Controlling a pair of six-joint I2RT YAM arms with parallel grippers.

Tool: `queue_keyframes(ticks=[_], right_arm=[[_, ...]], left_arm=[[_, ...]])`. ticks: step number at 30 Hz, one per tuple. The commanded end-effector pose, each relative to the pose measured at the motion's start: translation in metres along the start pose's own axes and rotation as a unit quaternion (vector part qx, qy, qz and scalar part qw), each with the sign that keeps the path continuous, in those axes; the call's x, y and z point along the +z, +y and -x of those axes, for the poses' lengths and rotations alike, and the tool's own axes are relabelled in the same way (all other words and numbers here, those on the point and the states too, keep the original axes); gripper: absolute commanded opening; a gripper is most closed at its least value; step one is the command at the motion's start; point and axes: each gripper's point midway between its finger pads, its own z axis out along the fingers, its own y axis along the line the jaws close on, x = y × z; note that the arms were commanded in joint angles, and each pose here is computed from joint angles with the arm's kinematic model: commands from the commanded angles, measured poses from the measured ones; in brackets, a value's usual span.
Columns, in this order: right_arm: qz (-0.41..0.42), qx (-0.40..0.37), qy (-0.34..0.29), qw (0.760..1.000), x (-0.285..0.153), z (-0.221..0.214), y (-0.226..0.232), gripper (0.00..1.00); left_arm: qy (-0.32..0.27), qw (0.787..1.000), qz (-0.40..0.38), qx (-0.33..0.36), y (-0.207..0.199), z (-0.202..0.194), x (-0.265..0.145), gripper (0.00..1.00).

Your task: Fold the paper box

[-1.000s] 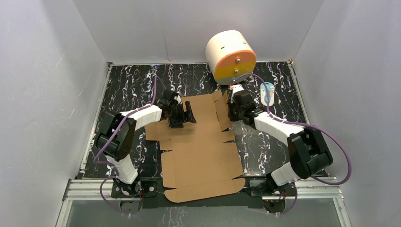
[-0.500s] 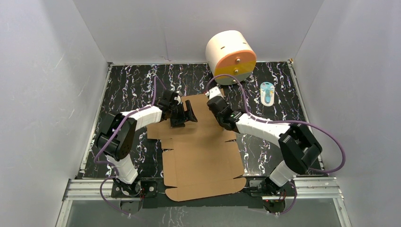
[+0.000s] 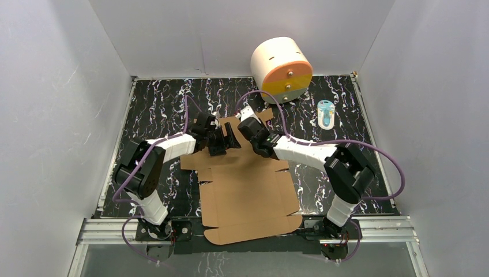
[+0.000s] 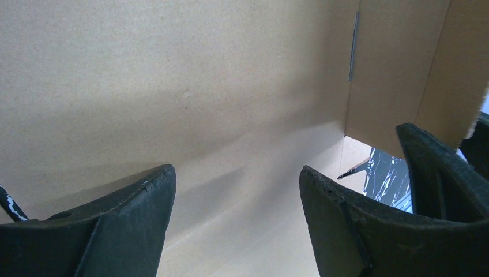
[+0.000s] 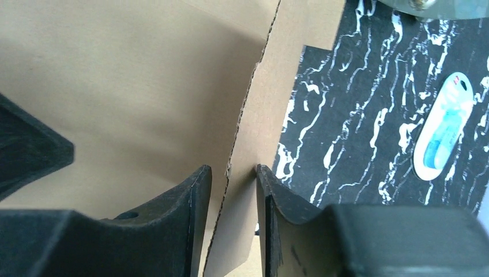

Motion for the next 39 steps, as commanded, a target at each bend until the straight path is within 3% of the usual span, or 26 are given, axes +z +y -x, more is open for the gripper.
queue_keyframes(ticks=[1,11,19,28,39], right_arm=[[0.035,0.034,-0.042,0.998,-0.007,0.034,0.024,0.44],[0.079,0.061,-0.059,0.993,-0.018,0.042,0.034,0.46],[0.083,0.105,-0.093,0.987,-0.055,0.048,0.000,0.54],[0.137,0.211,-0.073,0.965,-0.078,-0.009,-0.026,0.61],[0.209,0.317,-0.035,0.924,-0.069,-0.077,-0.029,0.64]], left_arm=[[-0.020,1.000,0.011,0.003,0.005,0.000,-0.007,0.76],[-0.035,0.999,0.006,0.000,0.003,0.003,-0.011,0.76],[-0.058,0.998,-0.012,0.018,-0.018,0.017,-0.035,0.77],[-0.059,0.997,-0.017,0.035,-0.032,0.000,-0.063,0.77],[-0.017,0.998,-0.009,0.052,-0.033,-0.034,-0.050,0.77]])
